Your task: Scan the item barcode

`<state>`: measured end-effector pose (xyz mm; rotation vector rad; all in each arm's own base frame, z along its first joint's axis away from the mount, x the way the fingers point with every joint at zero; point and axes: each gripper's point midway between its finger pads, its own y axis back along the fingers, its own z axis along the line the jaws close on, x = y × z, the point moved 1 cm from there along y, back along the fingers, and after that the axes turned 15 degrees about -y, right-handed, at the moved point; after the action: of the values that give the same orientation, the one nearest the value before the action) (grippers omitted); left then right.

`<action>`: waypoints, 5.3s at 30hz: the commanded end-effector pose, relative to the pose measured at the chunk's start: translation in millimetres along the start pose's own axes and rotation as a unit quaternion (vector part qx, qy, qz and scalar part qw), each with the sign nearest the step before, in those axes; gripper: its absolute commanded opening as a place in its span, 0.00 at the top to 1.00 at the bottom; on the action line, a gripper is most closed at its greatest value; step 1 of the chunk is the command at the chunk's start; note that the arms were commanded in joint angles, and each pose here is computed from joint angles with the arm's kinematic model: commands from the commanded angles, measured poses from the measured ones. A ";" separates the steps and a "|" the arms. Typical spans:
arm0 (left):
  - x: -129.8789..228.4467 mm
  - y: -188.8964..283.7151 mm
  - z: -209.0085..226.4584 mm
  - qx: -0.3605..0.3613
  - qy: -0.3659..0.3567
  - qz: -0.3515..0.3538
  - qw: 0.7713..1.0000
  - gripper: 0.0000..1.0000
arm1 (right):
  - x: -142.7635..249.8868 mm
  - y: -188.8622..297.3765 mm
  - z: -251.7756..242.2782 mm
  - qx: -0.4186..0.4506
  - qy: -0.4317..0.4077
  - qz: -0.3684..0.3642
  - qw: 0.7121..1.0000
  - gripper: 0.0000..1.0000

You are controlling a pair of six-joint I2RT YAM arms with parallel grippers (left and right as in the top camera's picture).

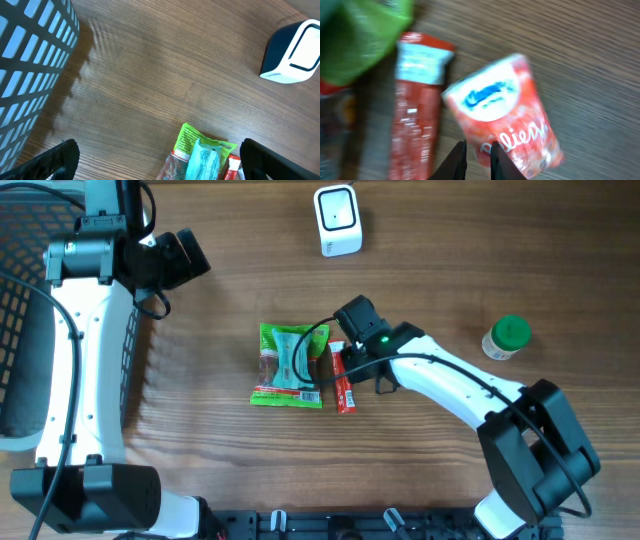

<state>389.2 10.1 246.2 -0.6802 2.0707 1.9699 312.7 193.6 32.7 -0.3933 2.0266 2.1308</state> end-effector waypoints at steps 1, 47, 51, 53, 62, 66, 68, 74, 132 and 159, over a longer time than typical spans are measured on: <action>-0.2 -0.5 2.0 -0.004 -0.006 -0.001 1.000 0.00 | 3.1 -9.4 -25.4 0.052 -0.023 0.001 0.998 0.82; -0.1 -0.6 2.1 -0.004 -0.007 0.000 1.000 0.00 | 10.2 -19.8 10.3 -0.069 -0.039 0.067 0.995 0.88; -0.2 -0.5 2.0 -0.004 -0.006 -0.001 1.000 0.00 | 21.0 -17.8 12.4 -0.079 -0.039 0.093 0.992 0.87; -0.2 -0.5 2.0 -0.004 -0.006 -0.001 1.000 0.00 | 26.7 -16.4 13.9 -0.086 -0.031 0.107 0.990 0.87; -0.2 -0.5 2.1 -0.004 -0.006 -0.001 1.000 0.00 | 26.8 -1.1 32.1 -0.148 0.009 0.120 0.982 0.75; -0.2 -0.5 2.1 -0.004 -0.006 -0.001 1.000 0.00 | -11.2 38.6 34.7 -0.164 0.029 0.060 0.984 0.73; -0.1 -0.6 2.0 -0.004 -0.006 0.000 1.000 0.00 | -31.3 57.3 26.7 -0.147 0.025 0.020 0.989 0.65; -0.1 -0.6 2.0 -0.004 -0.007 0.000 1.000 0.00 | -41.6 78.8 7.6 -0.106 0.020 -0.018 0.994 0.59; -0.2 -0.5 2.0 -0.004 -0.007 -0.001 1.000 0.00 | -21.7 -4.8 -47.4 -0.037 -0.011 -0.036 0.999 0.50; -0.2 -0.5 2.0 -0.004 -0.006 -0.001 1.000 0.00 | 16.5 16.4 -26.3 -0.120 -0.083 0.062 0.987 0.73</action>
<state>389.2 10.1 246.2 -0.6806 2.0709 1.9699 296.1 160.2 22.7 -0.1523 1.8539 2.3940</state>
